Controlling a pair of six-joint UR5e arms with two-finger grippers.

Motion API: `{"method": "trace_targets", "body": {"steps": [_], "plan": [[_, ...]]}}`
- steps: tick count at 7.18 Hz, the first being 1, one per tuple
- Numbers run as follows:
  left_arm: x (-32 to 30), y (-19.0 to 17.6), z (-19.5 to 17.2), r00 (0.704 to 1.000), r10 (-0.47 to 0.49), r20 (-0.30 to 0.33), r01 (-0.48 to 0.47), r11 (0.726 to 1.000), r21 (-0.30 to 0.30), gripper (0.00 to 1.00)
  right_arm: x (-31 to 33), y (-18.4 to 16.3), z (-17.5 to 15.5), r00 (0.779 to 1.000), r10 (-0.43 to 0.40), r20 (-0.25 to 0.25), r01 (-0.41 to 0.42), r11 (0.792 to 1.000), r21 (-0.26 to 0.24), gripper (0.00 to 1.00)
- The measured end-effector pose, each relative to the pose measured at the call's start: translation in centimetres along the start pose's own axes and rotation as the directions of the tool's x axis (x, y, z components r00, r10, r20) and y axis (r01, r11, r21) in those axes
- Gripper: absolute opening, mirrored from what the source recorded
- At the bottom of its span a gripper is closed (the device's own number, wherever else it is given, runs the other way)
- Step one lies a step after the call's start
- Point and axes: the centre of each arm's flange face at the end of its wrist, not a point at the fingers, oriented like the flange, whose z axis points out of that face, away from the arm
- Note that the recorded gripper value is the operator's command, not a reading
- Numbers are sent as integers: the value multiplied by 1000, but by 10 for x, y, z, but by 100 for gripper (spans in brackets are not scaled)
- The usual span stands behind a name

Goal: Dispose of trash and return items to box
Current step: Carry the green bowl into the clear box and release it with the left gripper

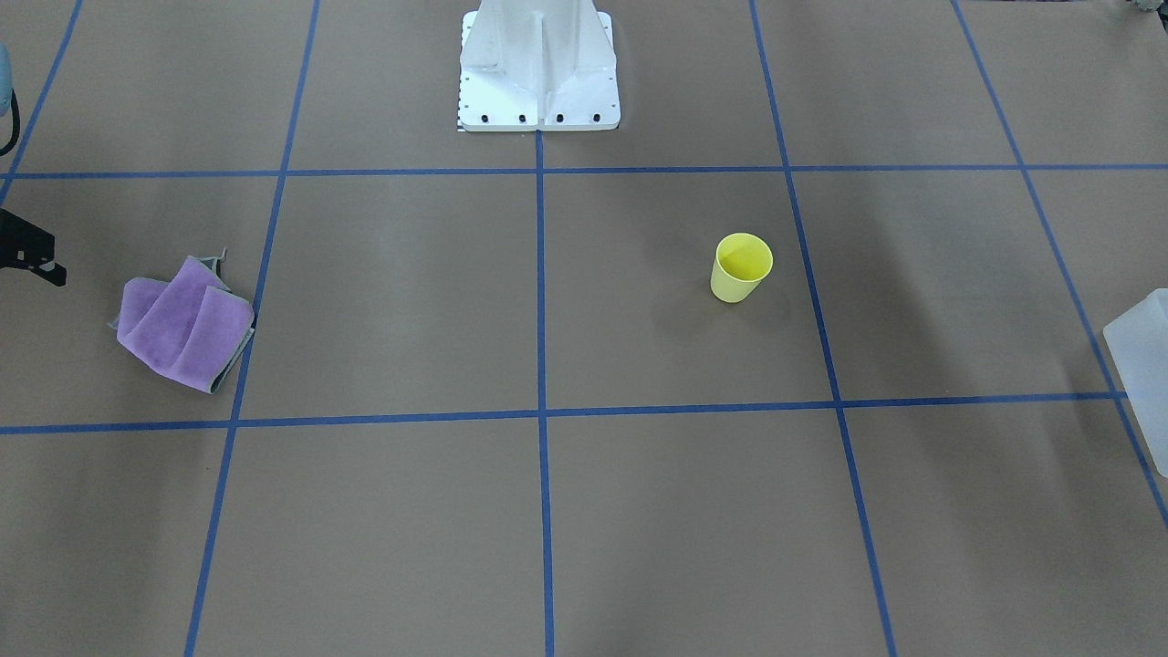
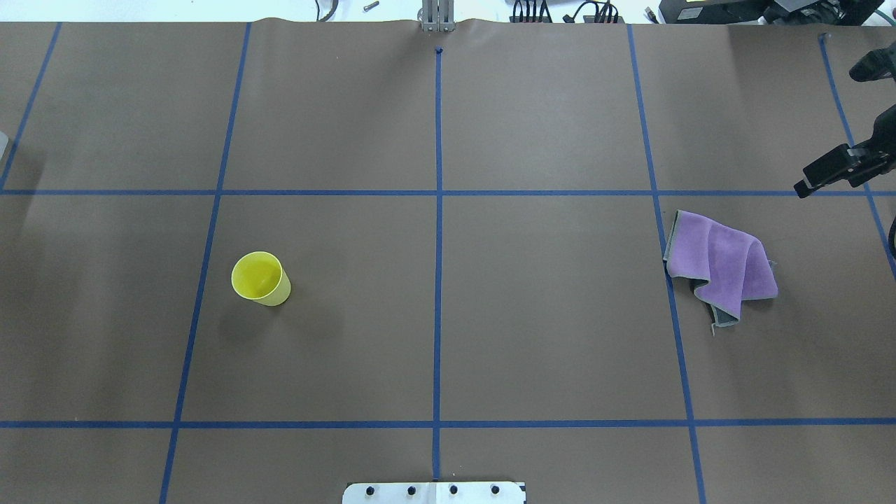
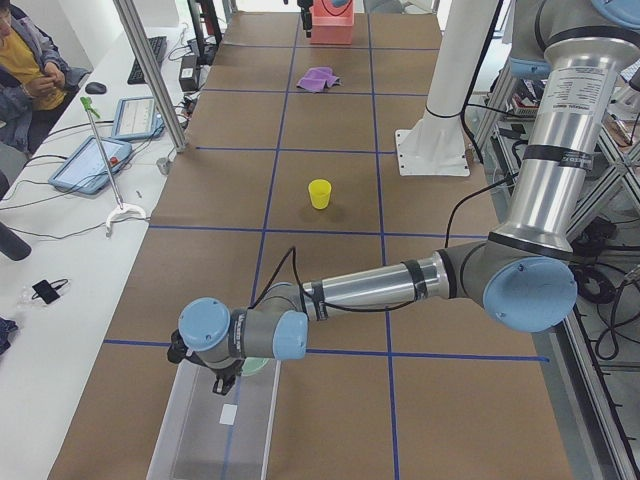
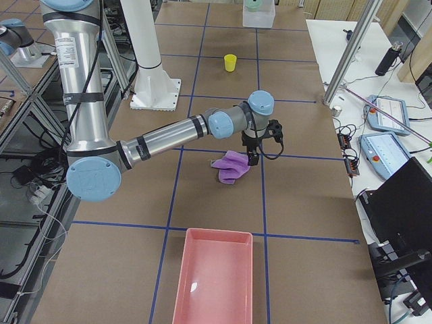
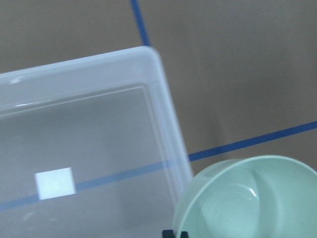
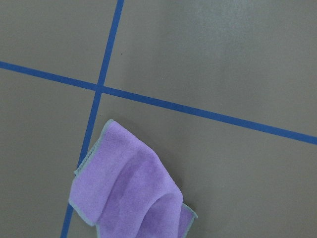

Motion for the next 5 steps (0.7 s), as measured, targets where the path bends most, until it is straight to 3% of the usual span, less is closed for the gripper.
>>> {"method": "trace_targets", "body": {"steps": [2, 5], "plan": [[-39, 3, 14, 995, -102, 19, 103, 994, -33, 0, 3, 0, 5, 1000, 1, -10, -1, 1000, 9, 100], [-61, -4, 35, 973, -226, 42, 226, 974, 16, 0, 10, 0, 14, 1000, 7, -13, -7, 1000, 3, 100]]}}
